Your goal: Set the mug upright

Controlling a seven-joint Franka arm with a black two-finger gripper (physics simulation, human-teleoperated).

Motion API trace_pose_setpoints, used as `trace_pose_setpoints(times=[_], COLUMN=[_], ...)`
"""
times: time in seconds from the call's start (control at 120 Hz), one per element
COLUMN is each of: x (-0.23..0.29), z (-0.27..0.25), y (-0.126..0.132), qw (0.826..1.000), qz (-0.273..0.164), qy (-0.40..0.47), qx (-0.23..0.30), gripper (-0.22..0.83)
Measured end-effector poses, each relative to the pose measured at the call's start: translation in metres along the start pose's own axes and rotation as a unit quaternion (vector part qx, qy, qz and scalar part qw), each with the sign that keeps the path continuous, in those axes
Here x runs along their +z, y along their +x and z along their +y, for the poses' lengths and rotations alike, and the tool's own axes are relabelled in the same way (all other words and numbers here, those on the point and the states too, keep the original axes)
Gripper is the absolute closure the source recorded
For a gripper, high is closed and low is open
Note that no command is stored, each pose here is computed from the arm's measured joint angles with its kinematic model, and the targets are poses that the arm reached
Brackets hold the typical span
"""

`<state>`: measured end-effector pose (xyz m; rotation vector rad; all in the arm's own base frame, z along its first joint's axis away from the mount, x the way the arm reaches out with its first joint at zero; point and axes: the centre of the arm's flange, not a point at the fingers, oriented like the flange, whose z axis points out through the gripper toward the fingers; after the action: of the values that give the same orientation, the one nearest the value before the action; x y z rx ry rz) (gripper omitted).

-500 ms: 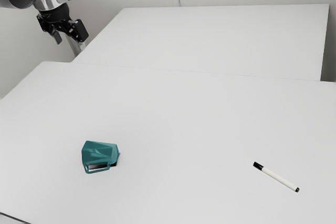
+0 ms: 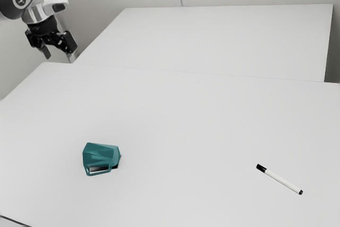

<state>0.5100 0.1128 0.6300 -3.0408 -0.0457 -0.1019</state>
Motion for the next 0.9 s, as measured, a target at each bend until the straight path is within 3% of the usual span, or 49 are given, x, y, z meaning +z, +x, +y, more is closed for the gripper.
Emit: trace_pose_setpoints(times=[0.267,0.45,0.6,0.9], x=[0.101,0.170,0.218,0.299], z=[-0.063,-0.088,-0.101,-0.091], y=[-0.023,-0.029,-0.051,-0.061], qw=[0.981,0.948,0.916,0.867], qz=[-0.079,-0.134,-0.186,-0.267], qy=[-0.133,-0.225,-0.277,-0.336], qx=[-0.117,-0.183,-0.224,-0.252], gripper=[0.00,0.00,0.00,0.00])
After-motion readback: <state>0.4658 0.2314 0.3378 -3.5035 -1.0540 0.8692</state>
